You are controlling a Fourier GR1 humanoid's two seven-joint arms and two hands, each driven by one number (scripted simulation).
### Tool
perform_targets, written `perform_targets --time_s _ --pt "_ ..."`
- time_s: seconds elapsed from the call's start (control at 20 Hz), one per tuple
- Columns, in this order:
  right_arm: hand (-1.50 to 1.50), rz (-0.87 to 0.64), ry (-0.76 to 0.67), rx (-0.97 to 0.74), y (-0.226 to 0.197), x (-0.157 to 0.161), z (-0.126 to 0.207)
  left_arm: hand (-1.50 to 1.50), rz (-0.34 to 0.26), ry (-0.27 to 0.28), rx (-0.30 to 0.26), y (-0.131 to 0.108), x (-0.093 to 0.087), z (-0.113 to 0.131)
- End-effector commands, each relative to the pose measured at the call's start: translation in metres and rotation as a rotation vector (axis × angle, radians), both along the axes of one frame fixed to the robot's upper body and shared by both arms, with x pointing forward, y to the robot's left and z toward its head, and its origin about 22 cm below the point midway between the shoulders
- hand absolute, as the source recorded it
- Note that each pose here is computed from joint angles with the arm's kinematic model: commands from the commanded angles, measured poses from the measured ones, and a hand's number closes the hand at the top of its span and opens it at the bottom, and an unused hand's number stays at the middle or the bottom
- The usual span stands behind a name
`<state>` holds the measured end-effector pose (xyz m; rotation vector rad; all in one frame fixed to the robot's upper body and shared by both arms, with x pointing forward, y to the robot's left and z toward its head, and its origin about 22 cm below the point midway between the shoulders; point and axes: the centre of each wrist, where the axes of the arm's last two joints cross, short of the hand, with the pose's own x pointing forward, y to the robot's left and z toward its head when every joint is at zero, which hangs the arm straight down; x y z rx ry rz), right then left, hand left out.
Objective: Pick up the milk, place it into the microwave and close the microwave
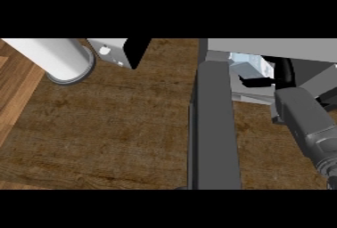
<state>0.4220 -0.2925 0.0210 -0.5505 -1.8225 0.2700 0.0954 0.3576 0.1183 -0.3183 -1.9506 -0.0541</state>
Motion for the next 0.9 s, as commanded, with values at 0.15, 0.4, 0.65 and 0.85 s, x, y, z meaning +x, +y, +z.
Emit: perform_targets --time_s 0.15,0.4,0.65,0.85 --pt "1.5 -0.072 -0.028 -0.063 -0.015 0.002 0.01 -1.5 -0.004 -0.014 0.009 0.004 0.008 0.001" --pt "1.5 -0.114 -0.035 -0.04 -0.016 0.009 0.025 -1.5 -0.042 -0.006 0.025 0.002 0.013 0.002" --pt "1.5 -0.141 -0.048 -0.033 -0.018 0.01 0.03 -1.5 -0.047 -0.026 0.028 0.002 0.021 0.007" --pt "1.5 -0.148 -0.045 -0.038 -0.027 0.009 0.034 -1.5 -0.043 -0.029 0.03 0.003 0.022 0.008"
